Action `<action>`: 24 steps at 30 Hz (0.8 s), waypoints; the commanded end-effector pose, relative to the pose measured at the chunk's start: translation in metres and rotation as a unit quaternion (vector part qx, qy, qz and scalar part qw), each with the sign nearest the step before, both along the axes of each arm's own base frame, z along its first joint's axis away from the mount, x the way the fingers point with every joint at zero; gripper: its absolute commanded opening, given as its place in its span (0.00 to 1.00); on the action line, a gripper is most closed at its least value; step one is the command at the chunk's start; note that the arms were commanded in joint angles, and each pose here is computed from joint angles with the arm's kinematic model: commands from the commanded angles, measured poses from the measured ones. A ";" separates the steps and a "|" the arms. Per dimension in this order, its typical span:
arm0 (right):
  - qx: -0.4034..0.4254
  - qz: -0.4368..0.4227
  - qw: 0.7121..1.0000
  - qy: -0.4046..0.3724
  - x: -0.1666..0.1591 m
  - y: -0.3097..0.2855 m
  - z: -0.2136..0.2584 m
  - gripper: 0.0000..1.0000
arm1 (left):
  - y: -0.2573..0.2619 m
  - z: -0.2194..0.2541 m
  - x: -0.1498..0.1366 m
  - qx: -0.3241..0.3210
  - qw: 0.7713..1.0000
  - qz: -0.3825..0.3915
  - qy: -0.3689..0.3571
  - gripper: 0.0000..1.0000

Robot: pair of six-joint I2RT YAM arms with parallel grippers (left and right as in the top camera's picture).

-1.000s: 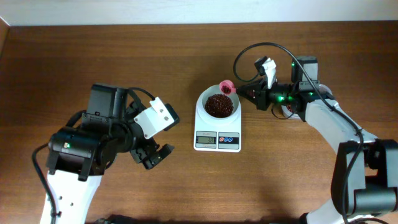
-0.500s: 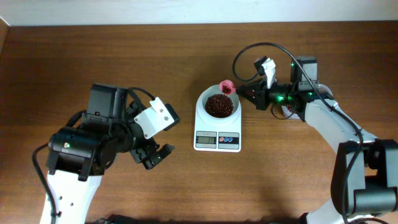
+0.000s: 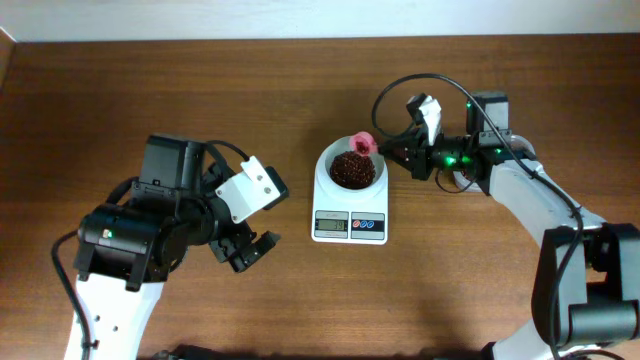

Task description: Scoop and weigh 50g on scale

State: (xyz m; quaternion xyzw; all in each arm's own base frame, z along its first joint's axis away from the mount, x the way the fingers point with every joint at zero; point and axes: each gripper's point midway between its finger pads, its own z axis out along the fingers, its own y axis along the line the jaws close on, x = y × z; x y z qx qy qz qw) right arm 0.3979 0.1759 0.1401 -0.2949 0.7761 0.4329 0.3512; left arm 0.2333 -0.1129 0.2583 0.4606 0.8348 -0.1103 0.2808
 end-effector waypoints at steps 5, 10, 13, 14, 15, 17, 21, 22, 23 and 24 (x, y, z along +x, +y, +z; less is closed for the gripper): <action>-0.002 -0.007 1.000 -0.003 0.003 0.000 0.001 0.04 | -0.001 -0.001 -0.001 -0.003 1.000 -0.008 -0.002 0.99; 0.017 0.011 1.000 -0.002 -0.002 0.003 0.007 0.04 | -0.001 -0.001 -0.001 -0.003 1.000 -0.008 -0.002 0.99; 0.037 0.031 0.999 -0.007 -0.008 0.008 0.018 0.04 | -0.001 -0.001 -0.001 -0.003 1.000 -0.008 -0.002 0.99; 0.037 0.031 0.999 -0.014 -0.008 0.007 0.024 0.04 | -0.001 -0.001 -0.001 -0.003 1.000 -0.008 -0.002 0.99; 0.033 0.027 0.999 -0.022 -0.008 0.007 0.029 0.04 | -0.001 -0.001 -0.001 -0.003 1.000 -0.008 -0.002 0.99; 0.000 -0.004 0.999 -0.034 -0.004 0.001 0.033 0.04 | -0.001 -0.001 -0.001 -0.002 1.000 -0.008 -0.002 0.99; -0.063 -0.018 0.995 -0.075 -0.007 0.004 0.039 0.04 | -0.001 -0.001 -0.001 -0.003 1.000 -0.008 -0.002 0.99; -0.114 -0.033 0.990 -0.083 -0.009 0.005 0.032 0.04 | -0.001 -0.001 -0.001 -0.003 1.000 -0.008 -0.002 0.99; -0.141 -0.033 0.985 -0.092 -0.012 0.006 0.029 0.04 | -0.001 -0.001 -0.001 -0.003 1.000 -0.008 -0.002 0.99; -0.169 -0.037 0.980 -0.098 -0.014 0.006 0.025 0.04 | -0.001 -0.001 -0.001 -0.003 1.000 -0.008 -0.002 0.99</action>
